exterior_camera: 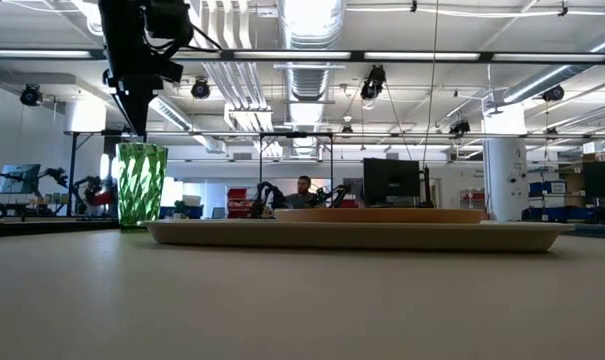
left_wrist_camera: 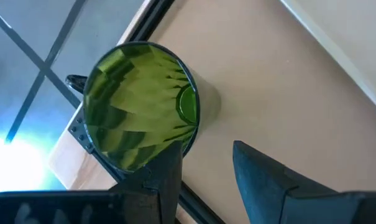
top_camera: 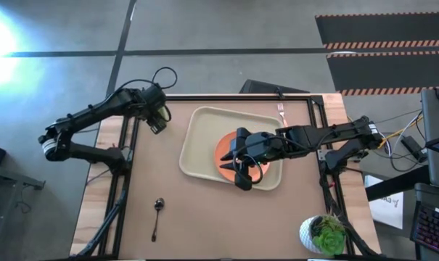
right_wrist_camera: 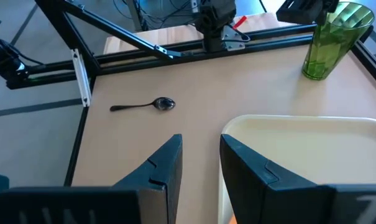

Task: Pick and place plate/cup/fork/spoon on tray
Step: Put the green glass on the the light brown serving tray to the top right of the orange plate

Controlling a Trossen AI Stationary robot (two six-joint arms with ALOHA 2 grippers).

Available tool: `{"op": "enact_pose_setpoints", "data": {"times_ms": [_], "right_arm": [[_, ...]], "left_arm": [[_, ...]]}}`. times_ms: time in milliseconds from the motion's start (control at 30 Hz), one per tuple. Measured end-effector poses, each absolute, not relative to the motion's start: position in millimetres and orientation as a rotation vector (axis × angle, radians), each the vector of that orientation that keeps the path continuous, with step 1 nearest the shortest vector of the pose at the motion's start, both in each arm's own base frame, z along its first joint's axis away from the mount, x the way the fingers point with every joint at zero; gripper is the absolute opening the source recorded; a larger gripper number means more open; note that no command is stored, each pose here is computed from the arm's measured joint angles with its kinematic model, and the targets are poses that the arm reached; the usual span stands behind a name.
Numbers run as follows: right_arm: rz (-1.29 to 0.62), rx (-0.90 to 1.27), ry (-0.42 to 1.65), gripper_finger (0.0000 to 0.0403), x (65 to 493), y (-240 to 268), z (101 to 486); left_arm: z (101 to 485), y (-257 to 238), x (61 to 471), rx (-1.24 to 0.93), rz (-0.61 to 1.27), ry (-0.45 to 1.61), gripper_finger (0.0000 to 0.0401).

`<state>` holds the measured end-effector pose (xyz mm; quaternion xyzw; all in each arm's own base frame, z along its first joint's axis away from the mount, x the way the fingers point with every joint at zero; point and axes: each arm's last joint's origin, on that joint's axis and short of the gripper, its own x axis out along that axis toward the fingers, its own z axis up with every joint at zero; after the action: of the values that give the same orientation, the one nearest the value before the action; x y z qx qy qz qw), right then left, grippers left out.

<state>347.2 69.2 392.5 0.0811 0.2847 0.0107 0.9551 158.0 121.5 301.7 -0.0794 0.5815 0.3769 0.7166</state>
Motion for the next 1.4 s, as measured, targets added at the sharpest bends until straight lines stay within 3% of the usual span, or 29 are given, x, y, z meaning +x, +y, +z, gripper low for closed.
{"op": "enact_pose_setpoints", "data": {"times_ms": [900,1000,1167,1400], "right_arm": [[0.022,0.166,0.574,0.0095,347.4,69.3,392.8],[0.022,0.165,0.574,0.0095,347.4,69.3,392.8],[0.022,0.165,0.573,0.0095,347.4,69.3,392.8],[0.023,0.162,0.573,0.0095,347.4,69.3,392.8]], "left_arm": [[266.8,151.7,169.0,-0.197,0.800,1.488,0.0124],[264.5,153.2,170.7,-0.196,0.797,1.500,0.0104],[264.8,153.7,171.5,-0.181,0.784,1.499,0.0013],[279.4,149.4,175.1,-0.167,0.775,1.437,0.0001]]}}
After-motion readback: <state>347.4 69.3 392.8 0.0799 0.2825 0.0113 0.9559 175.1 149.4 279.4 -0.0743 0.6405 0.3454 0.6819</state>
